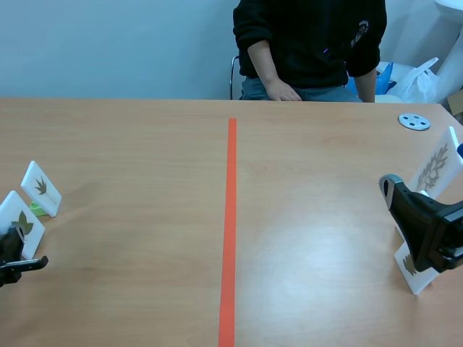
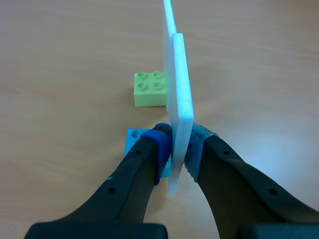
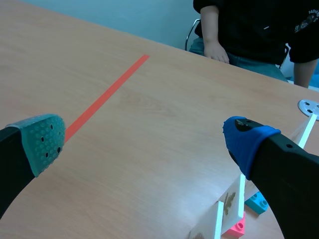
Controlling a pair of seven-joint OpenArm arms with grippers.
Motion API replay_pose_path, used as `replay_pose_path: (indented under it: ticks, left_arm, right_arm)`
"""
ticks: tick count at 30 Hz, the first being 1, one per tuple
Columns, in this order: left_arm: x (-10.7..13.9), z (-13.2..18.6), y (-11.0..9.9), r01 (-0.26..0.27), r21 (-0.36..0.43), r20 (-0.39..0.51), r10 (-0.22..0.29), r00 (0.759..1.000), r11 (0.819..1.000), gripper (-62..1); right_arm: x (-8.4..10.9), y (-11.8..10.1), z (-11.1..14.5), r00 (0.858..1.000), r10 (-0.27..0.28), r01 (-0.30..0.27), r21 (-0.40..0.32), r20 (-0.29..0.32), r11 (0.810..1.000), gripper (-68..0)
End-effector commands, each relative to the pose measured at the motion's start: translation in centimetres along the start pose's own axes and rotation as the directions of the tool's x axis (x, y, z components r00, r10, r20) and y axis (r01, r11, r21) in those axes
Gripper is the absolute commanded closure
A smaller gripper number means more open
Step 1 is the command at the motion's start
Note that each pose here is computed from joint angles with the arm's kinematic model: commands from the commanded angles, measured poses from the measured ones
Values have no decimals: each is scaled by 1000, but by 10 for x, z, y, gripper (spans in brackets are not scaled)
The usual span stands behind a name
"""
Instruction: Sort the leaf by its shape. The table is split by an orange tape line. A compound leaf with several leaflets goes to the left side, a simple leaf with one blade goes to the right side. Return to the home posture when a red brick is placed on the table.
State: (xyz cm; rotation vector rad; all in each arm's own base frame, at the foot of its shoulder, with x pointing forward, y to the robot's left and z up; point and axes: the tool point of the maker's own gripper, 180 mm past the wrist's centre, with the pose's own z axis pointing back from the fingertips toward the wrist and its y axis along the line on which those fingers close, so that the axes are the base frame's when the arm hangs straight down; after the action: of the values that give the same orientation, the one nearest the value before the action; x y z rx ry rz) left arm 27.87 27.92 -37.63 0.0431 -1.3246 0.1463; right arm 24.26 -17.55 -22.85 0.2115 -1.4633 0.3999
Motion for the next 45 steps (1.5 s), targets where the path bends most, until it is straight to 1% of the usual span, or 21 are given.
replay_pose_path:
  ticks: [1,9,11,13,17,18,20,22,24,25,28,30,33,39,42,45]
  left_arm:
    - [9,-1,-3,-2,-9,34,3,999,1000,-70]
    - [7,-1,-3,-4,-11,29,4,1000,1000,-73]
    - [7,-1,-3,-4,-11,29,4,1000,1000,-95]
    - [7,-1,-3,-3,-11,29,4,1000,1000,-148]
    - [7,-1,-6,-12,-30,30,13,999,999,-295]
    - [8,-1,-8,-16,-39,34,17,999,999,-338]
    - [11,-1,-9,-20,-47,52,23,998,999,-452]
    - [19,0,-12,-28,-65,88,33,996,998,-549]
    - [26,1,-17,-34,-89,118,44,992,995,-606]
    - [29,2,-20,-36,-105,126,50,991,994,-623]
    - [39,6,-31,-37,-145,147,58,987,989,-623]
    - [46,9,-36,-27,-165,161,54,986,986,-623]
    - [58,16,-45,2,-201,185,36,982,980,-623]
    - [85,34,-53,43,-242,233,15,972,969,-623]
    - [95,49,-66,63,-290,242,10,970,955,-623]
    - [103,64,-85,75,-353,236,11,972,933,-623]
  right_arm:
    - [8,-3,-3,1000,7,-6,-2,28,1000,-679]
    - [6,-3,-2,1000,5,-5,-4,24,1000,-679]
    - [6,-3,-2,1000,5,-5,-4,24,1000,-679]
    - [6,-3,-2,1000,5,-5,-4,24,1000,-679]
    - [6,-3,-2,1000,5,-5,-4,24,1000,-679]
    - [6,-3,-2,1000,5,-5,-4,24,1000,-679]
    - [6,-3,-2,1000,5,-5,-4,24,1000,-679]
    - [6,-3,-2,1000,5,-5,-4,24,1000,-679]
    - [6,-3,-2,1000,5,-5,-4,24,1000,-679]
    - [6,-3,-2,1000,5,-5,-4,24,1000,-679]
    - [6,-3,-2,1000,5,-5,-4,24,1000,-679]
    - [6,-3,-2,1000,5,-5,-4,24,1000,-679]
    - [6,-3,-2,1000,5,-5,-4,24,1000,-679]
    - [6,-3,-2,1000,5,-5,-4,24,1000,-679]
    - [6,-3,-2,1000,5,-5,-4,24,1000,-679]
    - [6,-3,-2,1000,5,-5,-4,24,1000,-679]
